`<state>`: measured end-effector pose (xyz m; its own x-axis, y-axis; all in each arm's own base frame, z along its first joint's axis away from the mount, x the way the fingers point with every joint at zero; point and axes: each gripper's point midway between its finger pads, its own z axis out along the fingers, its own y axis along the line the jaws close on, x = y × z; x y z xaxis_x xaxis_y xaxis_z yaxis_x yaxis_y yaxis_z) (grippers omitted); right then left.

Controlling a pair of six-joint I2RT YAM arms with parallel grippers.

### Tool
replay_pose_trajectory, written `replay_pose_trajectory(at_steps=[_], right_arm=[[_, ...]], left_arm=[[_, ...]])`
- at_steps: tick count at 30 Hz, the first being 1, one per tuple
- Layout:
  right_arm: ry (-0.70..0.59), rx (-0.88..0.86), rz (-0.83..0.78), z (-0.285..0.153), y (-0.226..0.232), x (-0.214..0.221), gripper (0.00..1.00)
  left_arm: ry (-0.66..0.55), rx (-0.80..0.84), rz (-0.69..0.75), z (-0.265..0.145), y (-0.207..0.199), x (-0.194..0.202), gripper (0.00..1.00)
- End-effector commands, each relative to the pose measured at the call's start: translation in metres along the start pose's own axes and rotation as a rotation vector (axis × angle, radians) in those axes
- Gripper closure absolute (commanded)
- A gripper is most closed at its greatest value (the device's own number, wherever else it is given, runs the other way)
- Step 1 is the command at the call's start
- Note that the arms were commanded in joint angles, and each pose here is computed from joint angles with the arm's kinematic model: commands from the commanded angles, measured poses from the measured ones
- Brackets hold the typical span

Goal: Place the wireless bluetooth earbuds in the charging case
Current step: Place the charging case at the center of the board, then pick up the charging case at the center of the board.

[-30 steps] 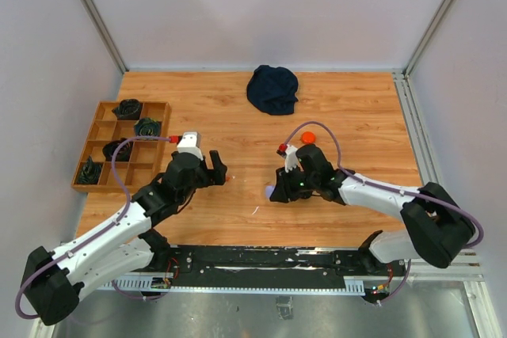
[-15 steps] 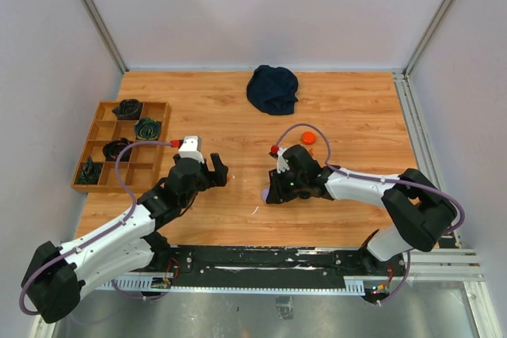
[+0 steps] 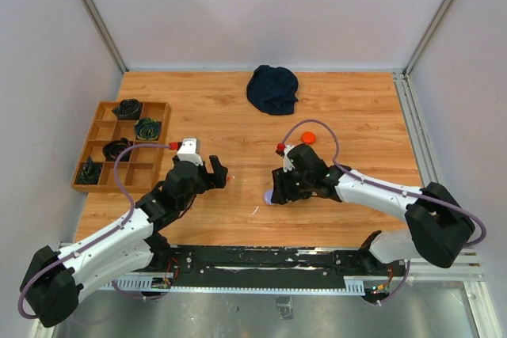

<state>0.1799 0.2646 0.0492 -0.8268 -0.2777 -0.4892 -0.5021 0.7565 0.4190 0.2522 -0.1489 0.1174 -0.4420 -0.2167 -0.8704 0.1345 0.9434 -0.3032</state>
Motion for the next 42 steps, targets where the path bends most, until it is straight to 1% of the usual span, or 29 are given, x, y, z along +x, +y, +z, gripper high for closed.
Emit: replay_pose_trajectory(at_steps=[1, 4, 7, 11, 15, 21, 24, 26, 29, 34, 39, 42], right_arm=[[-0.043, 0.028, -0.067, -0.023, 0.01, -0.019, 0.5], [-0.069, 0.106, -0.141, -0.034, -0.001, -0.032, 0.44], [-0.079, 0.181, -0.181, -0.045, -0.018, -0.046, 0.37], [-0.114, 0.282, -0.18, -0.06, -0.051, -0.074, 0.31], [-0.15, 0.35, -0.145, -0.072, -0.085, -0.1, 0.25], [-0.187, 0.409, -0.139, -0.071, -0.13, -0.139, 0.19], [-0.157, 0.445, -0.099, -0.06, -0.16, -0.146, 0.17], [-0.143, 0.452, -0.104, -0.053, -0.173, -0.153, 0.16], [-0.116, 0.458, -0.115, -0.041, -0.188, -0.161, 0.14], [-0.093, 0.452, -0.102, -0.023, -0.205, -0.169, 0.14], [-0.072, 0.446, -0.085, -0.006, -0.217, -0.172, 0.16], [-0.054, 0.457, -0.061, -0.001, -0.225, -0.168, 0.21]], left_arm=[[-0.046, 0.018, -0.021, 0.0, -0.002, -0.009, 0.09], [-0.042, 0.025, -0.022, -0.001, -0.003, -0.008, 0.09], [-0.035, 0.032, -0.022, -0.001, -0.004, -0.006, 0.09], [-0.034, 0.032, -0.022, -0.001, -0.004, -0.006, 0.09], [-0.035, 0.033, -0.023, -0.001, -0.004, -0.006, 0.09], [-0.033, 0.034, -0.023, -0.002, -0.004, -0.006, 0.09], [-0.034, 0.039, -0.027, -0.002, -0.005, -0.005, 0.09], [-0.033, 0.041, -0.027, -0.002, -0.005, -0.005, 0.09], [-0.037, 0.046, -0.03, -0.002, -0.006, -0.006, 0.09], [-0.036, 0.048, -0.031, -0.002, -0.006, -0.005, 0.09], [-0.038, 0.055, -0.034, -0.003, -0.007, -0.006, 0.09], [-0.037, 0.053, -0.034, -0.002, -0.007, -0.006, 0.09]])
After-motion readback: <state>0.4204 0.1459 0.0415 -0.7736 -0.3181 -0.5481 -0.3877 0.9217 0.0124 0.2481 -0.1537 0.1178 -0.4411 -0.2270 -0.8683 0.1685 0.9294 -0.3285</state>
